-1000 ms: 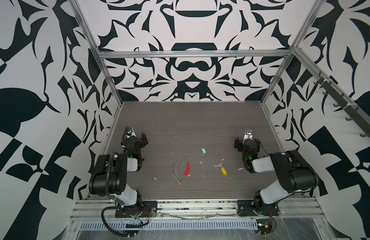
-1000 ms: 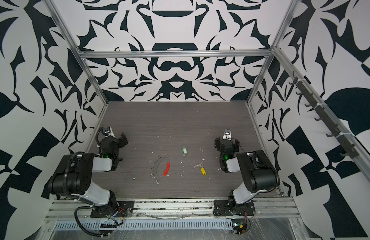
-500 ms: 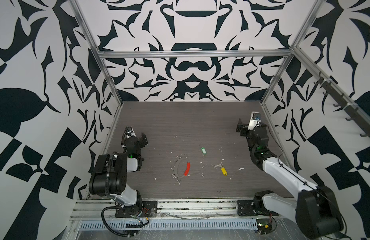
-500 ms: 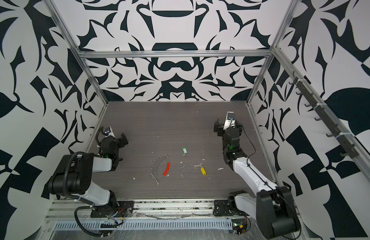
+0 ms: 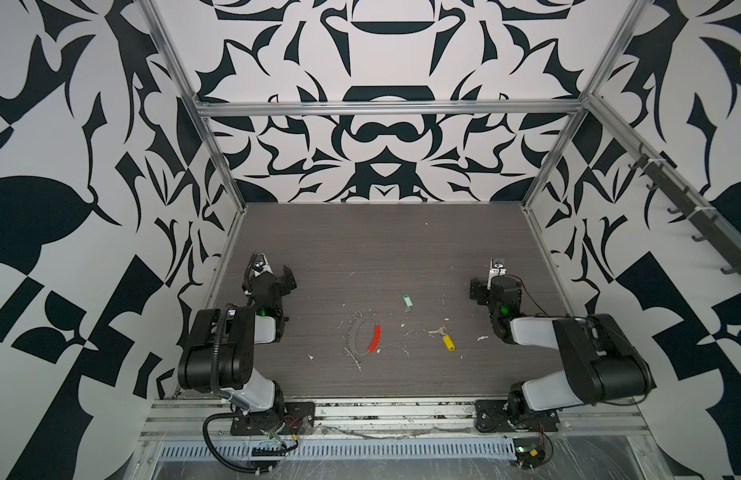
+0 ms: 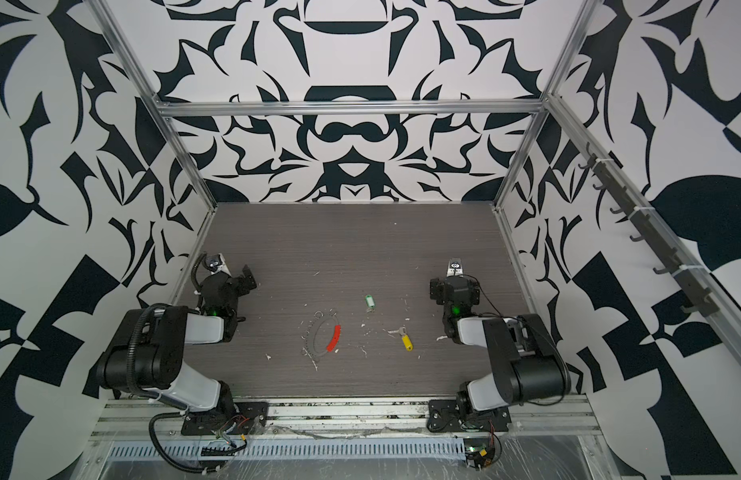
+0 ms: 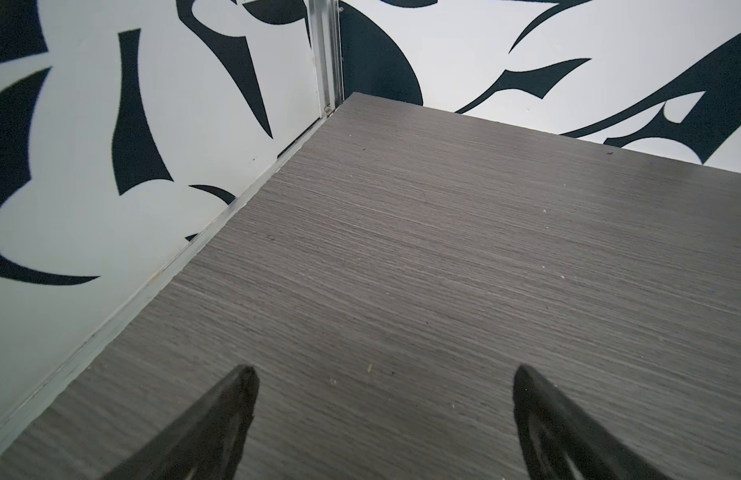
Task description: Remove the keys from the keyring
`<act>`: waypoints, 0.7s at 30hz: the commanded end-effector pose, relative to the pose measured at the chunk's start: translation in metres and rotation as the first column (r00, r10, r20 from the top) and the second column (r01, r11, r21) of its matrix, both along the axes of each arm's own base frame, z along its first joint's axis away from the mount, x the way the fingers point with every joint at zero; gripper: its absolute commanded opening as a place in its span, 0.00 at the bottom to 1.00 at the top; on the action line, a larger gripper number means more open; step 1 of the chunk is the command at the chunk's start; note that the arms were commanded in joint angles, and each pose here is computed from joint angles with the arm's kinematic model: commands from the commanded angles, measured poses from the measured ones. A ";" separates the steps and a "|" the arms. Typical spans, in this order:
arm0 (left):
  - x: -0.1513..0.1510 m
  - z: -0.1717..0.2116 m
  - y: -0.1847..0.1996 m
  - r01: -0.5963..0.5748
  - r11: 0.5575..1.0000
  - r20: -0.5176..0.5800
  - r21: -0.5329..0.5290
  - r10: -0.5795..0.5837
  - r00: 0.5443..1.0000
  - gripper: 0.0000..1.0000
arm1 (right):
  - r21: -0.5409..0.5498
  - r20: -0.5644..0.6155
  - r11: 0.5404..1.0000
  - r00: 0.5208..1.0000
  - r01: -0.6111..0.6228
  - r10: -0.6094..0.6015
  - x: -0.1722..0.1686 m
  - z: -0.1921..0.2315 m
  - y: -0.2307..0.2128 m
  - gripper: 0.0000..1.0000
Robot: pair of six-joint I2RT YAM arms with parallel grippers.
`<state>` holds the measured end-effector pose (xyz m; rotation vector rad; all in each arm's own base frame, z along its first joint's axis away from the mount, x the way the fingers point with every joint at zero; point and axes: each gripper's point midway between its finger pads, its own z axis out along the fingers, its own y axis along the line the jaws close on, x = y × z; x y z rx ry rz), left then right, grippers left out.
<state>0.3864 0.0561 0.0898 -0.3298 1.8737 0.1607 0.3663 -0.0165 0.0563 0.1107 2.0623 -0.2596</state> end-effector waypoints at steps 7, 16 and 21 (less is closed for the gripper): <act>0.001 0.004 0.000 0.000 1.000 0.020 0.002 0.000 1.000 0.99 | 0.028 0.132 0.999 0.990 -0.045 0.041 0.017 0.025 0.009 1.00; 0.001 0.004 0.000 0.002 1.000 0.019 0.002 -0.002 1.000 0.99 | 0.030 0.133 0.999 0.990 -0.044 0.039 0.018 0.025 0.009 1.00; 0.001 0.003 0.000 0.001 1.000 0.019 0.003 -0.001 1.000 0.99 | 0.030 0.126 0.999 0.991 -0.045 0.041 0.020 0.024 0.009 1.00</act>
